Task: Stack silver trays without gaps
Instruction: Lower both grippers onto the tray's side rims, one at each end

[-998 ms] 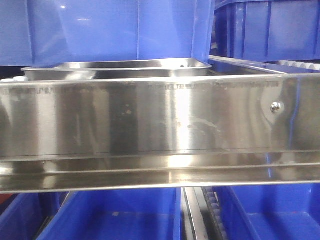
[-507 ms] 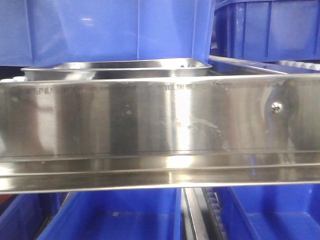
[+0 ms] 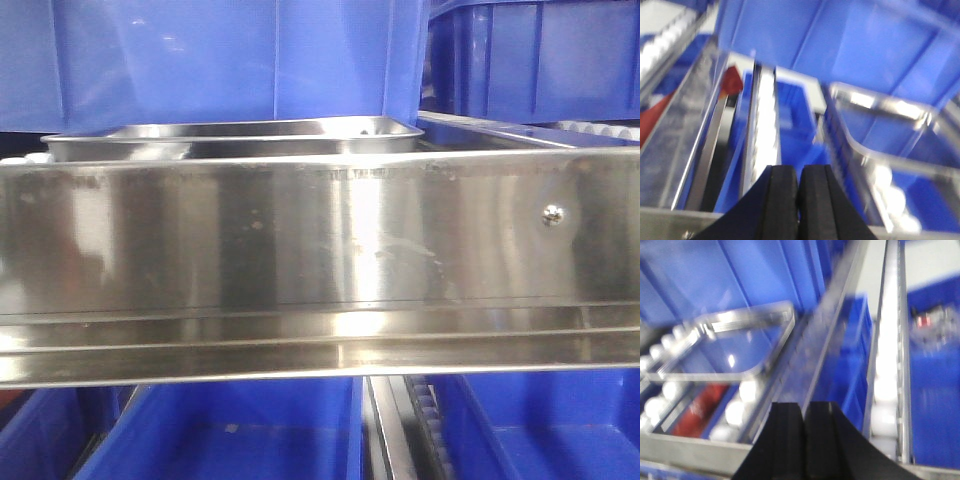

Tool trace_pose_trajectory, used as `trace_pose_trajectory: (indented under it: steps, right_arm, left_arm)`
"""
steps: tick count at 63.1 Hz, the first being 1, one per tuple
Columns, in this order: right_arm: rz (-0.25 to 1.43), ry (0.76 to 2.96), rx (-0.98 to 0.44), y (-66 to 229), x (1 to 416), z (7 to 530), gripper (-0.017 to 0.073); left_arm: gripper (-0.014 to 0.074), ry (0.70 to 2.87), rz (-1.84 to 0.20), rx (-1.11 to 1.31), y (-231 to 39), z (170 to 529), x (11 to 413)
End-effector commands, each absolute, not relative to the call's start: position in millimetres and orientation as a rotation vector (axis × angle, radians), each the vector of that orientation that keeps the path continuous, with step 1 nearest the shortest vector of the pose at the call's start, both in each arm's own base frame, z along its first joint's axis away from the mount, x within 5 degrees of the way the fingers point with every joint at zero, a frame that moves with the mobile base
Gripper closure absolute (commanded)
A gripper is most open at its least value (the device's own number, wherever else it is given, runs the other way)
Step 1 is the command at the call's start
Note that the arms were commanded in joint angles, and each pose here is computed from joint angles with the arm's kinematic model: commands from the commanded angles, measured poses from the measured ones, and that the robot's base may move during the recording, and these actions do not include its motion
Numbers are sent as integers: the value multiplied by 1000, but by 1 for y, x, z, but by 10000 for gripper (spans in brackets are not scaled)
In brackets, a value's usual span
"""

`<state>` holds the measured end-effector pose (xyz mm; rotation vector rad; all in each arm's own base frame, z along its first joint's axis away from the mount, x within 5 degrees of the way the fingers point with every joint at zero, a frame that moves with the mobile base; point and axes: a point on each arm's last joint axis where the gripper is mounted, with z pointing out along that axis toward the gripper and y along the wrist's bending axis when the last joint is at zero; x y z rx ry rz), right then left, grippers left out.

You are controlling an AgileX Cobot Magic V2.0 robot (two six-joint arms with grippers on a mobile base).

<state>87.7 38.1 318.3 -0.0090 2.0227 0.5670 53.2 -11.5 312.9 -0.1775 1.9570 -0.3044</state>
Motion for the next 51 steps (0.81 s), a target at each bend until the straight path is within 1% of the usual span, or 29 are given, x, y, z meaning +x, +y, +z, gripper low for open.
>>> trace_pose_trajectory:
  steps: [1, 9, 19, 27, 39, 43, 51]
  right_arm:
    - [548, 2055, -34, 40, 95, 320, 638]
    - [537, 2096, -51, 43, 109, 322, 638]
    - [540, 2117, -141, 53, 130, 337, 638]
    - [577, 2147, -233, 72, 150, 349, 638]
    - [620, 2259, -351, 108, 187, 344, 638]
    - [616, 2290, -344, 117, 196, 343, 638]
    - [544, 2340, -305, 126, 210, 338, 638]
  left_arm:
    - [601, 1963, -316, -124, -14, 320, 54]
    - [603, 1965, -414, -114, -21, 327, 62]
    - [603, 2075, -422, -129, -22, 329, 86]
    - [603, 2090, -490, -98, -29, 348, 102]
    - [604, 2157, -442, -18, -34, 366, 129]
    - [606, 2193, -423, 3, -35, 367, 137]
    - [606, 2251, -419, 20, -39, 364, 152]
